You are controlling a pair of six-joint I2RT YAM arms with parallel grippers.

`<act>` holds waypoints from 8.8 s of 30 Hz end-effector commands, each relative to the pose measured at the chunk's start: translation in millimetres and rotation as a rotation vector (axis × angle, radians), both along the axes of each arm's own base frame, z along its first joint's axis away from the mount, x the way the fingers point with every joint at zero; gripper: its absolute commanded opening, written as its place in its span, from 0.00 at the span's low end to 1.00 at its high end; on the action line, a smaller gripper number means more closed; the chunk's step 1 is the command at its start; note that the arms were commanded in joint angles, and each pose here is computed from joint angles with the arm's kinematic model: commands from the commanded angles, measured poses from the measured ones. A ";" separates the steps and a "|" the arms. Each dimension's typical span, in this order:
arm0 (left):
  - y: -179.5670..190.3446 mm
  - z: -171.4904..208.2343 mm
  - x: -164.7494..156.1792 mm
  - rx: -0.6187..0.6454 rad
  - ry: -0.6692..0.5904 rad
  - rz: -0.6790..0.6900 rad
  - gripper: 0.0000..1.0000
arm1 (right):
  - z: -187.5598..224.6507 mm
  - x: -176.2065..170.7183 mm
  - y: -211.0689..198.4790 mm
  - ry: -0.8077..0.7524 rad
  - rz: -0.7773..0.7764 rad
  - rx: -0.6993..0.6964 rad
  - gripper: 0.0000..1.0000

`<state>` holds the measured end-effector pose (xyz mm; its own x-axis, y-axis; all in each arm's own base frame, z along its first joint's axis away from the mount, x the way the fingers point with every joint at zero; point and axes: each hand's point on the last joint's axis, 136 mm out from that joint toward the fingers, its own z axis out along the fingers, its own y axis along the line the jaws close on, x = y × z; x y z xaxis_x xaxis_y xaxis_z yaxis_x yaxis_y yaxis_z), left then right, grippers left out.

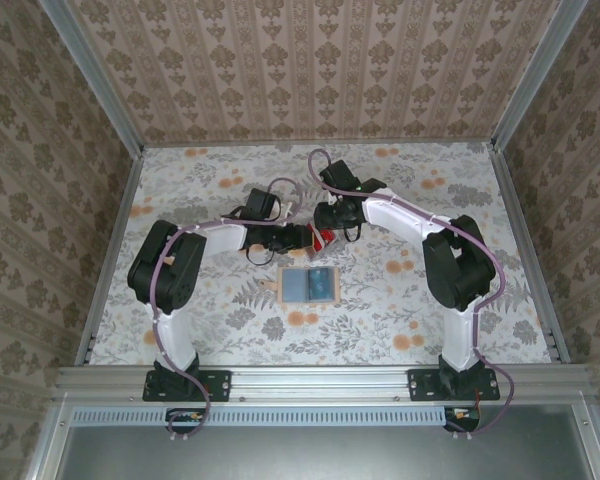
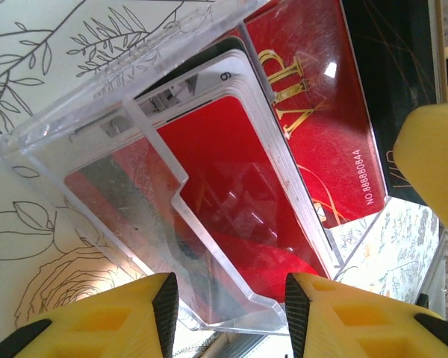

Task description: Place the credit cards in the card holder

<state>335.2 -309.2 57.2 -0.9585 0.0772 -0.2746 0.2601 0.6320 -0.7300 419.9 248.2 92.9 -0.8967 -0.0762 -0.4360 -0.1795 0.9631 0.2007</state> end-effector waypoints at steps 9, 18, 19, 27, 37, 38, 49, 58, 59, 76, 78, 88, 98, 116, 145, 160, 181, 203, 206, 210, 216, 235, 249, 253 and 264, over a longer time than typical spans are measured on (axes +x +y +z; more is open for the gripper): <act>-7.5 5.6 -0.2 -0.019 -0.003 -0.008 0.44 | 18.4 -8.7 5.0 -0.014 0.019 0.056 0.43; -11.7 6.1 0.7 -0.022 -0.005 -0.010 0.45 | 24.5 -10.6 4.6 -0.023 0.023 0.064 0.40; -12.0 6.3 1.1 -0.023 -0.004 -0.010 0.44 | 24.5 -10.4 4.6 -0.024 0.024 0.062 0.39; -13.6 7.4 0.5 -0.023 -0.005 -0.015 0.44 | 22.7 -8.5 2.6 -0.025 0.021 0.056 0.31; -13.1 4.7 -0.7 -0.020 -0.003 -0.013 0.44 | 29.5 -7.6 -3.4 -0.040 0.015 0.055 0.15; -13.2 4.3 -0.7 -0.020 -0.002 -0.014 0.44 | 30.4 -7.6 -4.1 -0.043 0.014 0.053 0.14; -13.7 4.8 -1.3 -0.021 -0.001 -0.014 0.44 | 45.0 -10.6 -14.5 -0.078 -0.005 0.049 0.12; -12.0 13.4 -0.9 -0.023 -0.021 -0.006 0.44 | 81.4 -18.0 -25.1 -0.164 -0.017 0.113 0.11; -11.9 16.7 -0.5 -0.028 -0.029 -0.002 0.44 | 87.4 -21.4 -24.9 -0.175 -0.011 0.129 0.11; -0.2 71.7 -6.2 -0.081 -0.202 0.021 0.45 | 117.2 -90.5 -12.8 -0.172 0.071 0.456 0.12; 1.8 74.8 -9.9 -0.087 -0.222 0.013 0.45 | 113.1 -100.3 -10.1 -0.155 0.080 0.502 0.12; 42.7 77.6 -23.6 -0.059 -0.299 0.126 0.46 | 72.1 -137.7 -20.8 -0.089 0.029 0.558 0.12; 84.2 59.8 -57.2 0.035 -0.329 0.190 0.46 | 37.9 -180.0 -15.1 -0.042 0.083 0.530 0.13; 113.7 0.8 -91.9 0.170 -0.198 0.195 0.47 | -7.5 -191.0 14.0 -0.065 0.020 0.630 0.12; 104.3 -21.2 -88.1 0.190 -0.151 0.138 0.35 | -17.7 -158.2 16.0 -0.061 -0.118 0.620 0.12; 102.6 -26.5 -91.4 0.184 -0.129 0.138 0.32 | -34.6 -147.3 31.1 -0.010 -0.136 0.636 0.11; 95.9 -21.2 -89.0 0.180 -0.133 0.108 0.32 | -53.7 -140.2 40.3 0.038 -0.143 0.624 0.12; 77.5 -21.1 -88.4 0.186 -0.113 0.057 0.29 | -62.9 -141.0 31.5 0.046 -0.162 0.570 0.12; 77.7 -28.5 -90.3 0.192 -0.104 0.059 0.26 | -65.1 -140.2 28.9 0.042 -0.169 0.557 0.12; 74.8 -34.5 -92.8 0.187 -0.074 0.051 0.21 | -63.9 -139.4 30.0 0.040 -0.176 0.574 0.12; 73.1 -37.2 -94.7 0.189 -0.062 0.048 0.18 | -66.8 -136.9 25.8 0.028 -0.198 0.557 0.12; 70.7 -39.2 -99.1 0.192 -0.061 0.054 0.17 | -78.7 -137.9 28.2 0.026 -0.224 0.535 0.12; 63.8 -45.9 -103.4 0.189 -0.040 0.049 0.16 | -79.3 -144.9 34.2 -0.002 -0.171 0.392 0.12; 59.6 -47.6 -106.4 0.180 -0.034 0.043 0.16 | -78.3 -145.9 36.1 -0.015 -0.150 0.345 0.12; 52.9 -45.7 -103.4 0.183 -0.033 0.029 0.16 | -72.0 -147.4 34.2 -0.056 -0.089 0.170 0.13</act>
<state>247.9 -247.2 21.9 -0.9325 0.0545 -0.3571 0.2668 0.7703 -0.5791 285.1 292.8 37.1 -0.8503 0.1929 -0.4897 -0.0833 0.8694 0.4871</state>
